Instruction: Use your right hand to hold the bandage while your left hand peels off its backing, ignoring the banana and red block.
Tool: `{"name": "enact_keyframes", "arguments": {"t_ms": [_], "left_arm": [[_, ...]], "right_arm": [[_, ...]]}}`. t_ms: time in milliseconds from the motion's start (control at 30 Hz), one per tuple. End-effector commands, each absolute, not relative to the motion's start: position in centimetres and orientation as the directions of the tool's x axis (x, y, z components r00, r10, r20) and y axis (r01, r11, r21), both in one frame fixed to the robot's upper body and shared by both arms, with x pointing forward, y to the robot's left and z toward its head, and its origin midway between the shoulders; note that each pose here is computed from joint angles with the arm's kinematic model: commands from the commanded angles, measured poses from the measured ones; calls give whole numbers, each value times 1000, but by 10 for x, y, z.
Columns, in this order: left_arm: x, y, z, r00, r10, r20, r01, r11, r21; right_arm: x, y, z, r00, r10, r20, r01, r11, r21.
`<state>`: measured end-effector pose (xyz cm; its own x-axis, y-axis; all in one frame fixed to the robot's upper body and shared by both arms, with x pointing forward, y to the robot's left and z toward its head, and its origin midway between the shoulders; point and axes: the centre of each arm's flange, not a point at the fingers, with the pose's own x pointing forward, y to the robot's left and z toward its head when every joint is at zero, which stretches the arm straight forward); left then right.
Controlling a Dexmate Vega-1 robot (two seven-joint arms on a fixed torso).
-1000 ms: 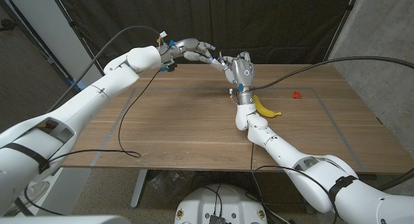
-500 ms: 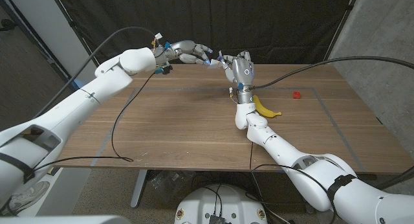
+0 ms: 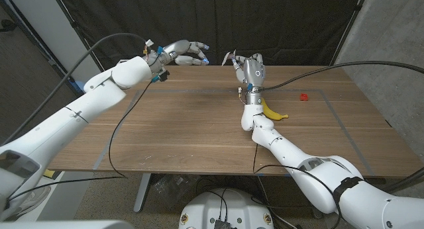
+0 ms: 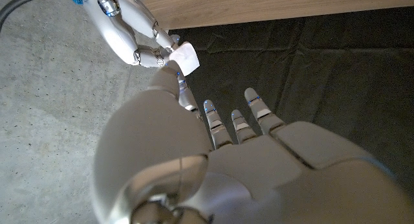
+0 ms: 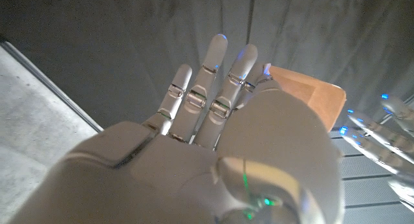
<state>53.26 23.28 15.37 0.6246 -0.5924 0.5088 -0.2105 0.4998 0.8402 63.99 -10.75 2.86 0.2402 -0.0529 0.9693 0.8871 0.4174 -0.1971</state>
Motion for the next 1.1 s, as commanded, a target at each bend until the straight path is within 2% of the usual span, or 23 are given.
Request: {"name": "enact_keyframes", "arguments": {"t_ms": [33, 200, 300, 633, 867, 1100], "left_arm": [[515, 236, 139, 622, -554, 553, -282, 500, 819], [519, 246, 135, 557, -416, 719, -365, 655, 661], [522, 251, 137, 539, -340, 770, -431, 674, 600], [546, 240, 149, 538, -294, 790, -407, 730, 549], [561, 223, 154, 559, -321, 765, -379, 721, 580], [571, 205, 152, 551, -341, 762, -331, 749, 574]], "right_arm": [[640, -127, 17, 274, -164, 948, 891, 413, -187], [634, -126, 14, 262, -146, 954, 891, 416, -181], [629, -124, 14, 244, -128, 961, 891, 421, -170], [605, -115, 16, 158, -68, 985, 886, 450, -111], [590, -107, 19, 96, -17, 995, 877, 474, -77], [586, -103, 19, 76, 28, 997, 877, 474, -80]]}}
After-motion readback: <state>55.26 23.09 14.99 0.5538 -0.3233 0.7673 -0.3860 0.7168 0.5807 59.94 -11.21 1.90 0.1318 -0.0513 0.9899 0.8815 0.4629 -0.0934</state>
